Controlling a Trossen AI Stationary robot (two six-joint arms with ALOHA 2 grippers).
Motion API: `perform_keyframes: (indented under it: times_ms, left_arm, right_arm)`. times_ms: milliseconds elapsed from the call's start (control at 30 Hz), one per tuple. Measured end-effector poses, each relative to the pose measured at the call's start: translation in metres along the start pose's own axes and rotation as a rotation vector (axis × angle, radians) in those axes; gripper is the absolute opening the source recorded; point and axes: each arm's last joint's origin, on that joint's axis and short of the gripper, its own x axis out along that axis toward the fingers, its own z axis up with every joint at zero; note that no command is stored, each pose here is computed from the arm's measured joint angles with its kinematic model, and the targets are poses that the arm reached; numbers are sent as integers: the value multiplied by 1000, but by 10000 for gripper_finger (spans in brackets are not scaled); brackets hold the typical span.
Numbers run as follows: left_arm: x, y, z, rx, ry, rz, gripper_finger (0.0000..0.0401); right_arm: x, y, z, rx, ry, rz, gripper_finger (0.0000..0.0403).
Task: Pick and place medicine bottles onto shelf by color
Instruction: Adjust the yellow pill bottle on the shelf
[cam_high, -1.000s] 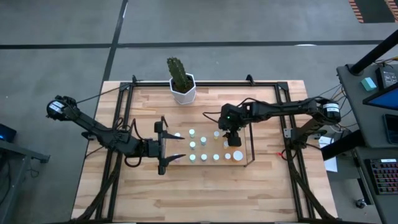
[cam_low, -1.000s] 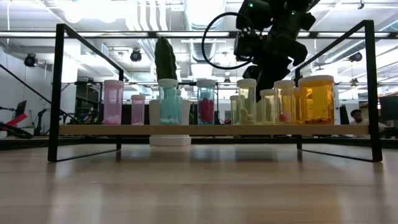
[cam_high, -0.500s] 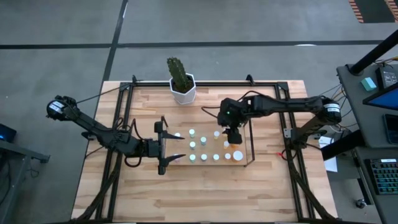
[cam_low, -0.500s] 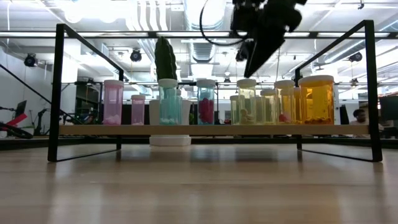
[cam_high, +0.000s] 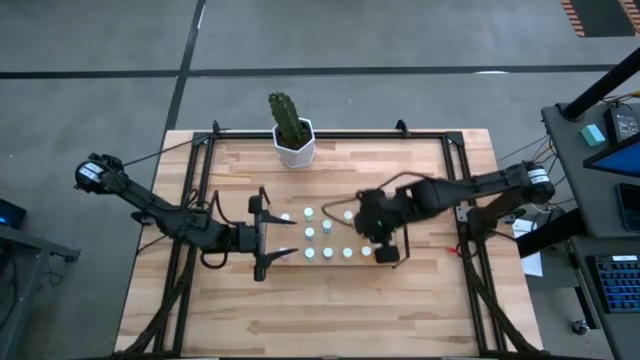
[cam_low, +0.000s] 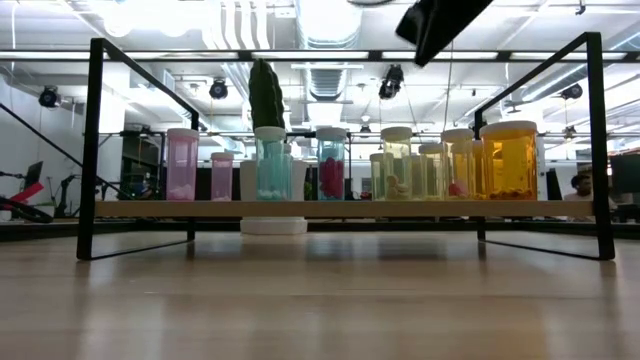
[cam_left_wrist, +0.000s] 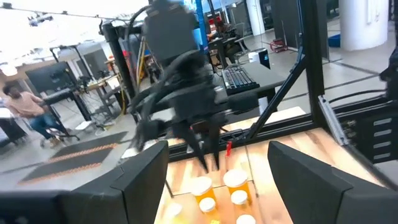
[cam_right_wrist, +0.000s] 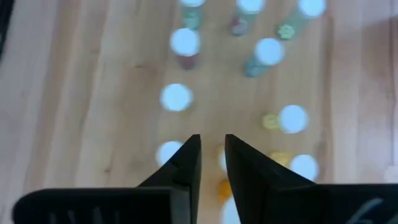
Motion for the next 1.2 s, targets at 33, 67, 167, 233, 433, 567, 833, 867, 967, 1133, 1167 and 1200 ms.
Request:
perform_keyframes:
  times_ms: [33,67,167,233,433,567,833,867,967,1133,1167,1200]
  left_arm:
    - [0,0,0,-9,1,-3,259]
    - [0,-1,-1,-16,2,-4,259]
    - [0,-1,-2,-49,6,-8,259]
    - [0,-2,-4,-68,10,-11,259]
    - [0,-2,-4,-129,10,-13,259]
    - [0,-2,-4,-157,9,-13,259]
    - [0,-2,-4,-193,9,-14,259]
    - [0,-2,-4,-207,9,-14,259]
    - [2,-3,-4,-259,13,-15,259]
    - [18,-11,-5,-263,39,-9,257]
    - [23,-13,-5,-259,46,-6,257]
    - [29,-16,-5,-254,54,-5,257]
  right_arm:
    - [0,8,-1,-14,2,-4,56]
    - [0,16,-3,-23,0,-4,51]
    - [-2,39,-3,-57,-51,-8,38]
    - [-5,53,-4,-90,-106,-26,31]
    - [-14,88,-10,-231,-364,-41,18]
    - [-13,92,-19,-314,-573,-50,18]
    - [3,81,-53,-353,-850,-88,18]
    - [3,79,-57,-328,-865,-91,18]
    - [-5,74,-64,-200,-863,-130,18]
    - [-14,74,-70,-254,-835,-158,18]
    - [-16,74,-70,-275,-837,-163,18]
    - [-18,74,-71,-287,-845,-168,18]
